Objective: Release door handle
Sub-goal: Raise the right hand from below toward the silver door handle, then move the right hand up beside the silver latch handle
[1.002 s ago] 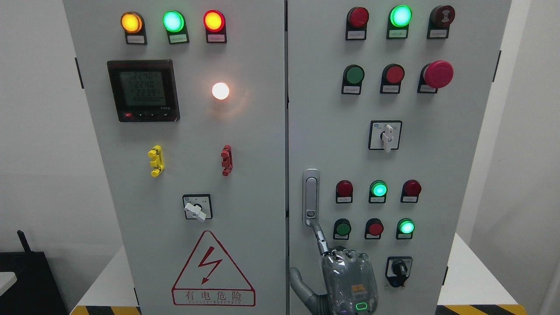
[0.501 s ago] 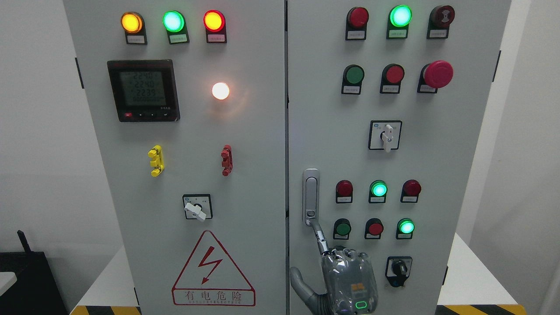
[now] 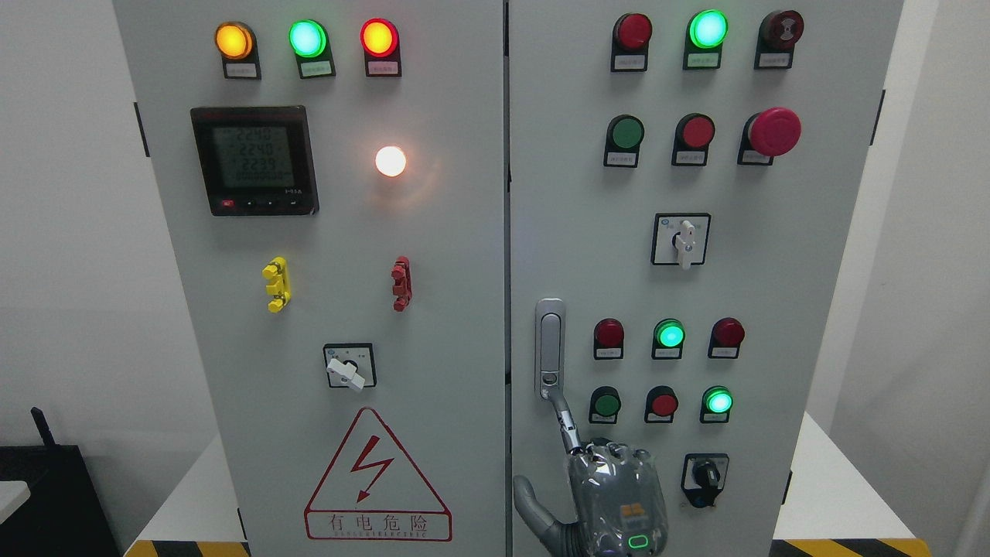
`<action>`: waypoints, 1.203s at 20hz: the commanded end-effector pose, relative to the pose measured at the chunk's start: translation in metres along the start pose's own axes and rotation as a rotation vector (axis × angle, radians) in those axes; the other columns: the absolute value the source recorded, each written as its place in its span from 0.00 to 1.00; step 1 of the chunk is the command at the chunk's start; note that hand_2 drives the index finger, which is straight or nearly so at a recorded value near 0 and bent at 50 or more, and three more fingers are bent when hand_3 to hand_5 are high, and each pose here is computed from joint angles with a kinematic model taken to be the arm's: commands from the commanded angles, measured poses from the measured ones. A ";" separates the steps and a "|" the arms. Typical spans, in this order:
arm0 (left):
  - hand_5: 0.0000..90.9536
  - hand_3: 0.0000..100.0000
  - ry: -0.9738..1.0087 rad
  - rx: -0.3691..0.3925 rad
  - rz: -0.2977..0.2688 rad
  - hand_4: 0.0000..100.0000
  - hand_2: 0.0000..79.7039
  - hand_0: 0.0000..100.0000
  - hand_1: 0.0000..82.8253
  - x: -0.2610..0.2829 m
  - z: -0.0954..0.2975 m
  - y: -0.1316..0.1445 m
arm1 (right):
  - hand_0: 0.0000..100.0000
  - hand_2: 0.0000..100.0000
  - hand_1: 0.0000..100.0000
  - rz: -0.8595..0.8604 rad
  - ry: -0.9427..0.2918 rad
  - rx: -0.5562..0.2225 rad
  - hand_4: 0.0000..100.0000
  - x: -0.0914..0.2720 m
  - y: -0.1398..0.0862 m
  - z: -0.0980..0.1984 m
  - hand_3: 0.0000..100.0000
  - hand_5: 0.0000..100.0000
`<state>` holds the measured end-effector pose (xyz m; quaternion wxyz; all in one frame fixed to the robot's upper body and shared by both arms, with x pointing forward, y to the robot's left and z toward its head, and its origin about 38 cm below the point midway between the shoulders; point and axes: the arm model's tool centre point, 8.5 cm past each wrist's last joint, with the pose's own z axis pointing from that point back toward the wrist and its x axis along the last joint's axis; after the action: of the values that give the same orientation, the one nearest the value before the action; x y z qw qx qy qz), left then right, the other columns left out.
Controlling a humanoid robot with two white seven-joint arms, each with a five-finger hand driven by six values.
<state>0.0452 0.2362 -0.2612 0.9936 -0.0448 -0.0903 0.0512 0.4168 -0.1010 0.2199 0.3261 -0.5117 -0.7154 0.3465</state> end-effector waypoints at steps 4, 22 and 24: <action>0.00 0.00 0.015 0.004 0.013 0.00 0.00 0.12 0.47 -0.005 0.001 0.001 | 0.33 0.00 0.22 -0.001 0.004 0.012 0.92 0.000 0.003 0.003 1.00 0.98; 0.00 0.00 0.014 0.004 0.013 0.00 0.00 0.12 0.47 -0.005 0.001 0.001 | 0.33 0.00 0.22 -0.025 -0.007 -0.092 0.92 0.003 -0.022 -0.002 1.00 0.98; 0.00 0.00 0.015 0.004 0.013 0.00 0.00 0.12 0.47 -0.005 0.001 0.001 | 0.34 0.02 0.23 -0.031 -0.006 -0.110 0.90 0.004 -0.027 -0.001 0.99 0.97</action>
<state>0.0452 0.2361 -0.2612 0.9936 -0.0448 -0.0904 0.0512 0.4111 -0.1024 0.2301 0.3146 -0.5138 -0.7285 0.3261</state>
